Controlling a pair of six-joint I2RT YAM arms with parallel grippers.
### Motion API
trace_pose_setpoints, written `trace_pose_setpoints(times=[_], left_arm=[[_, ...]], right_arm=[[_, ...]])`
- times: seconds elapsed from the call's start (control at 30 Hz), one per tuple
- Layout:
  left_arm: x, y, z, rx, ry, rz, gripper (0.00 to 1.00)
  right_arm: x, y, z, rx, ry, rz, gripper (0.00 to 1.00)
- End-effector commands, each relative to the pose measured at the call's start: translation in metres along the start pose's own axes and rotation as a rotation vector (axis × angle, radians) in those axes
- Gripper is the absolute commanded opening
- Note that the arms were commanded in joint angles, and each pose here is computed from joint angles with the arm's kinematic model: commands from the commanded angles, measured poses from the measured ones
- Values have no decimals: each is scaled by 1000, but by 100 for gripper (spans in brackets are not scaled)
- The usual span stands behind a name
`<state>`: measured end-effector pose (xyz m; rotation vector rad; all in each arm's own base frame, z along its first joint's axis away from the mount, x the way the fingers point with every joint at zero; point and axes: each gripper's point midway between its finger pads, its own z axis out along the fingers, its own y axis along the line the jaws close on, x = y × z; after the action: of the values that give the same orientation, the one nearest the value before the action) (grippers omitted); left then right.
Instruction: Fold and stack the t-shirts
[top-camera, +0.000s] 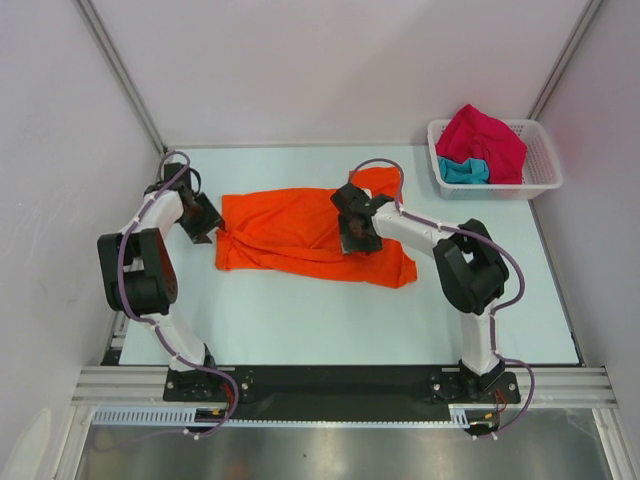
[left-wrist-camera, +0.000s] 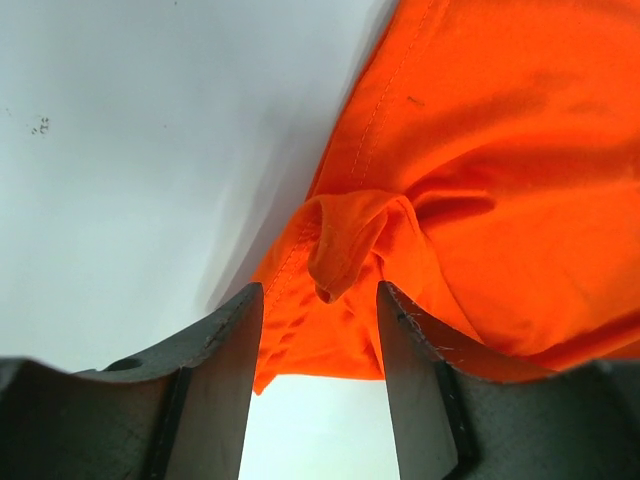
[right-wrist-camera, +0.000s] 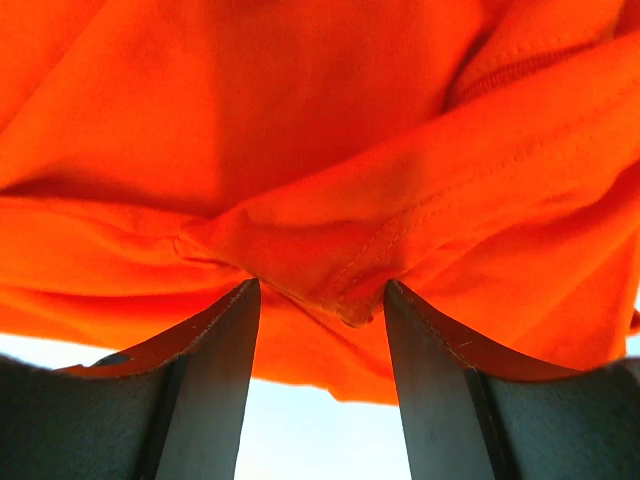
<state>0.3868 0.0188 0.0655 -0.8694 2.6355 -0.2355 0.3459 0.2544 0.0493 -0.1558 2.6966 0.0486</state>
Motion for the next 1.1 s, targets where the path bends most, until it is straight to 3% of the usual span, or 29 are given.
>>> trace_pose_setpoints(times=[0.0, 0.13, 0.17, 0.2, 0.23, 0.47, 0.67, 0.73, 0.77, 0.8, 1.07], left_arm=[[-2, -1, -15, 28, -38, 29, 54], [4, 3, -11, 22, -24, 29, 54], [3, 3, -11, 23, -27, 31, 55], [3, 3, -12, 24, -28, 32, 55], [3, 4, -12, 22, -29, 31, 54], [6, 4, -10, 22, -24, 33, 54], [6, 3, -12, 27, -28, 37, 54], [7, 4, -13, 25, -26, 38, 54], [6, 3, -16, 29, -31, 41, 54], [7, 4, -16, 29, -32, 42, 54], [23, 11, -30, 36, -41, 53, 54]], right_arm=[[-21, 6, 5, -2, -42, -2, 58], [-37, 3, 6, 20, -72, -17, 51], [-41, 3, 6, 16, -79, -15, 25], [-46, 1, 5, 21, -90, -15, 8], [-51, -1, 4, 26, -100, -10, 0], [-107, -5, -25, 52, -231, -11, 0], [-123, -9, -15, 63, -212, -13, 1], [-122, -8, -5, 63, -186, -16, 14], [-117, -8, -3, 65, -165, -22, 36], [-115, -7, 0, 68, -155, -21, 42], [-102, -22, -19, 93, -174, -5, 52]])
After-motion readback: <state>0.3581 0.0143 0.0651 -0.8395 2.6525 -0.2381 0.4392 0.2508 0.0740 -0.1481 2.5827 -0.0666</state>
